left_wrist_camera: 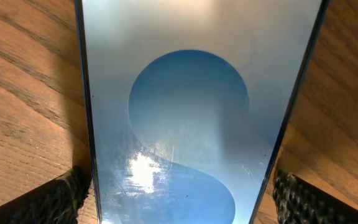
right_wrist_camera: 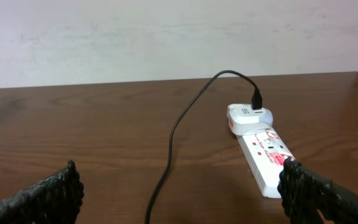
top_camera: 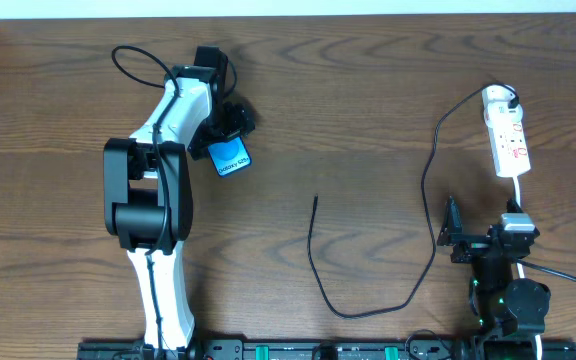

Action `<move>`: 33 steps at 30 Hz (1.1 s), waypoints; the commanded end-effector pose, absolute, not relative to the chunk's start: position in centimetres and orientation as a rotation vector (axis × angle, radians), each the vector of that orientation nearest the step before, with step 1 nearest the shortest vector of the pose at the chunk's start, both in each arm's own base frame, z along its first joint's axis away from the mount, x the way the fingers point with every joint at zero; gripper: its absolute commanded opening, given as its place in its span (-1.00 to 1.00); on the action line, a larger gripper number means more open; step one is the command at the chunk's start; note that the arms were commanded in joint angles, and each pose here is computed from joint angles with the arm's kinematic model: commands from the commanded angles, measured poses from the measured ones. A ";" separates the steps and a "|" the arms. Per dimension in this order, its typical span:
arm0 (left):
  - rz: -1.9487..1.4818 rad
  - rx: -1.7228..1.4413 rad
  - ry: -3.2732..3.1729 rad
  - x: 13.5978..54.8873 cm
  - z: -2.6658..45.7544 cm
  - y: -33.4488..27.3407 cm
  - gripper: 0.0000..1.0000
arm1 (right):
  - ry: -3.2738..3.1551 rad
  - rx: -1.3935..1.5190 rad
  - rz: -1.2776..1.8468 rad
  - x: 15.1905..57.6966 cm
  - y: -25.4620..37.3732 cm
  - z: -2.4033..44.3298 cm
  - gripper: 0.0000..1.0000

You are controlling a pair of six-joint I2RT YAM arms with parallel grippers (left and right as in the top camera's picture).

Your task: Plug charger to phone and switch on socket

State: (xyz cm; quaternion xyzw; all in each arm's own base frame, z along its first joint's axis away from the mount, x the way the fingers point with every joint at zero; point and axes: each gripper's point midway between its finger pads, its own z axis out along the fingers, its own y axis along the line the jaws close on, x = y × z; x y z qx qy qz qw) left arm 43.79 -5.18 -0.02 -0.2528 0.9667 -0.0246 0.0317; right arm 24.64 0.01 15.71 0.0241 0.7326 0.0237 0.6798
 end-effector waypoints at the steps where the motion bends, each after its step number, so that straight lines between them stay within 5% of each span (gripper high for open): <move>1: -0.065 -0.806 3.023 42.6 -1.5 -5.2 0.96 | 1.647 0.029 0.064 24.6 0.5 15.6 0.98; 33: -0.011 -0.828 3.083 40.8 -1.5 -4.8 0.96 | 1.647 0.029 0.064 24.6 0.5 15.6 0.99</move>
